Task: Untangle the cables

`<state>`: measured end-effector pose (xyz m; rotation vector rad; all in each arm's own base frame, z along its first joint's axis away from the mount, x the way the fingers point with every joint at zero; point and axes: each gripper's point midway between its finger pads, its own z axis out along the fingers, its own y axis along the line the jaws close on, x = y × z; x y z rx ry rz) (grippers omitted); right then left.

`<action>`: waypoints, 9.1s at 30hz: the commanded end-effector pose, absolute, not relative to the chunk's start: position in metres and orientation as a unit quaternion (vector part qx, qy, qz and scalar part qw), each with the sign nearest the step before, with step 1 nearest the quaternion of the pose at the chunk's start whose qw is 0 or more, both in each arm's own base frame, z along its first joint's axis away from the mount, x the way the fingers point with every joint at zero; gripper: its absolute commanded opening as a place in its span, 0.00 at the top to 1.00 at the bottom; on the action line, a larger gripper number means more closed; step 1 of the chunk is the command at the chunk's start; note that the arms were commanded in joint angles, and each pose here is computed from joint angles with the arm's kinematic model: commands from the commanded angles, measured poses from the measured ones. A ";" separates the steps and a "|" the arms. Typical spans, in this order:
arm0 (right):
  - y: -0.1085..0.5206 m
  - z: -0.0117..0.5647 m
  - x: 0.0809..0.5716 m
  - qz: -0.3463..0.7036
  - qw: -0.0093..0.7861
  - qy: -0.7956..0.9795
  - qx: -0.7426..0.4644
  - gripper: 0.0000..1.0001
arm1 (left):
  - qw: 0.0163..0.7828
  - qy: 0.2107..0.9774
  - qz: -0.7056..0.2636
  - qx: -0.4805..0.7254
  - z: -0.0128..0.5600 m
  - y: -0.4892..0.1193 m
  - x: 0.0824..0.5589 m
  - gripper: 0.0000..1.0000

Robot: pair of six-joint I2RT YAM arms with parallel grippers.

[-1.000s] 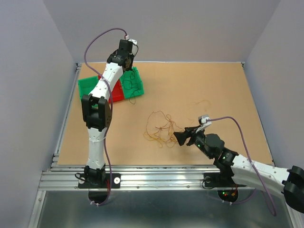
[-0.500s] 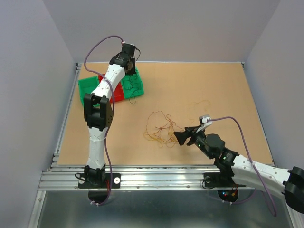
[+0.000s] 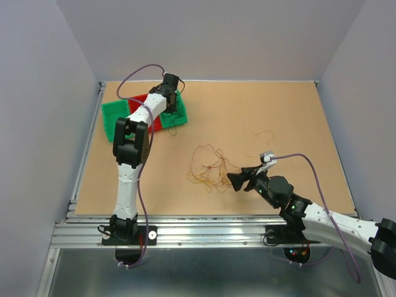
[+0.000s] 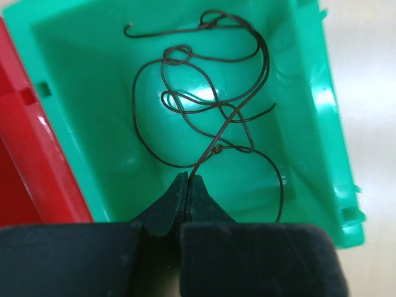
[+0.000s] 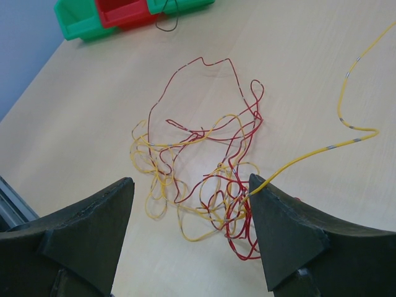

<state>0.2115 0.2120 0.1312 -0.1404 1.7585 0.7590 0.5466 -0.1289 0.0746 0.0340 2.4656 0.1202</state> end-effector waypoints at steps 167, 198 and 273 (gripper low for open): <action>0.181 0.131 0.260 0.205 0.526 0.799 0.205 0.21 | 0.650 0.647 -0.184 0.353 0.254 -0.241 0.337 0.03; 0.274 0.383 0.284 0.363 0.614 0.700 0.034 0.99 | 0.723 0.479 -0.318 0.383 0.347 -0.283 0.266 0.03; 0.142 0.425 0.222 0.346 0.714 0.600 0.109 0.99 | 0.673 0.437 -0.352 0.482 0.264 -0.371 0.268 1.00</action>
